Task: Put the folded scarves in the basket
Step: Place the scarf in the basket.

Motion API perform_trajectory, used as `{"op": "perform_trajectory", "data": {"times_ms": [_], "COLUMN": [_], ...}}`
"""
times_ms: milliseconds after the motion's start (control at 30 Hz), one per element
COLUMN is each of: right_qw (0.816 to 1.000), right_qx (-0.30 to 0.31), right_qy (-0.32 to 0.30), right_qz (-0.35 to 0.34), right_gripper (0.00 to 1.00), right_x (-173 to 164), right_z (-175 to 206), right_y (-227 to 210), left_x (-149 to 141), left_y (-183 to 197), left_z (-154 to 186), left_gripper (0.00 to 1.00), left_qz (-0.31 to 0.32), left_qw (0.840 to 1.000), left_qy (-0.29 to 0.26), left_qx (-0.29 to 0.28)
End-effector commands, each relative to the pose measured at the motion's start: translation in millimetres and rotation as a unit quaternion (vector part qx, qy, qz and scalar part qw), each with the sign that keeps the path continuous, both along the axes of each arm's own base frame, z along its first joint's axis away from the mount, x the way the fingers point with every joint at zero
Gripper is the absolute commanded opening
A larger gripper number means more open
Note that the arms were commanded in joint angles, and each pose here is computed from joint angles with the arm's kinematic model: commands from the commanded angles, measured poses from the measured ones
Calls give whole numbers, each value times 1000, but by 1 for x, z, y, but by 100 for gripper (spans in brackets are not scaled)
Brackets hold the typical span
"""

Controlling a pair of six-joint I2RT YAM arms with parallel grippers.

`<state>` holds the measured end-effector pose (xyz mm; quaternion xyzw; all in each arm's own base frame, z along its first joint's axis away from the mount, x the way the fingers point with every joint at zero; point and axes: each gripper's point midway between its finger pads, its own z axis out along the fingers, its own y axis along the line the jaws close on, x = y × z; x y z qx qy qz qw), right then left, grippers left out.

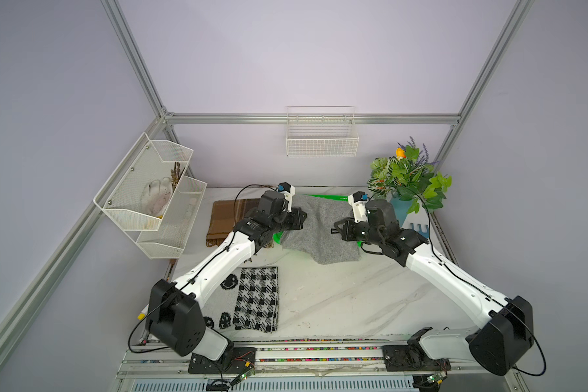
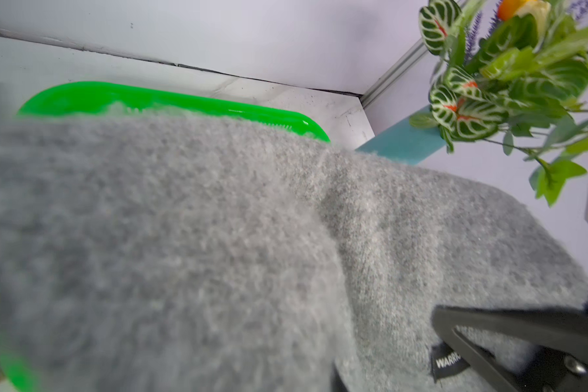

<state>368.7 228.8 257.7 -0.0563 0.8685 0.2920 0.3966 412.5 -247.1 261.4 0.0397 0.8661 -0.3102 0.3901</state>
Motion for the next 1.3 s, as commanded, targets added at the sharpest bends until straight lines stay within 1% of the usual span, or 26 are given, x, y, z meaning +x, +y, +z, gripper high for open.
{"op": "perform_trajectory", "data": {"times_ms": [0,33,100,200,300,400,467,567,700,767,867,967,1033,1133,1267], "right_qw": [1000,1000,1000,999,999,997,996,993,989,985,984,980,980,976,972], "right_qx": [-6,-6,-19,-27,-31,-58,-69,-89,-107,-118,-126,-139,-145,-164,-178], "right_qy": [-2,3,14,15,27,42,50,67,93,110,115,124,123,123,125], "right_qz": [-19,-16,-20,-31,-27,-24,-32,-49,-52,-54,-59,-63,-63,-75,-85], "right_gripper": [0,0,0,0,0,0,0,0,0,0,0,0,0,0,0], "right_x": [31,41,63,86,104,116,123,132,136,135,134,134,135,137,135], "right_z": [-1,-5,-20,-29,-45,-63,-76,-99,-129,-139,-150,-160,-163,-168,-172], "right_y": [-9,-9,-9,-11,-8,-8,-12,-22,-29,-33,-36,-40,-42,-49,-55], "left_x": [32,41,59,85,105,121,126,131,136,137,135,132,127,121,117], "left_y": [-1,-2,-2,-2,-9,-8,-6,-2,6,11,12,13,10,13,15], "left_z": [7,1,-12,-26,-43,-59,-69,-90,-117,-131,-152,-163,-163,-168,-184], "left_gripper": [0,0,0,0,0,0,0,0,0,0,2,2,2,2,0], "left_qz": [-30,-32,-31,-27,-36,-29,-27,-24,-13,-8,-12,-11,-15,-9,-15], "left_qw": [999,999,999,999,999,999,999,998,998,996,994,993,993,993,988], "left_qy": [-12,-9,-3,3,21,30,35,50,69,82,100,112,114,115,144], "left_qx": [-29,-36,-29,-29,-33,-23,-20,-9,4,19,30,31,22,37,45]}}
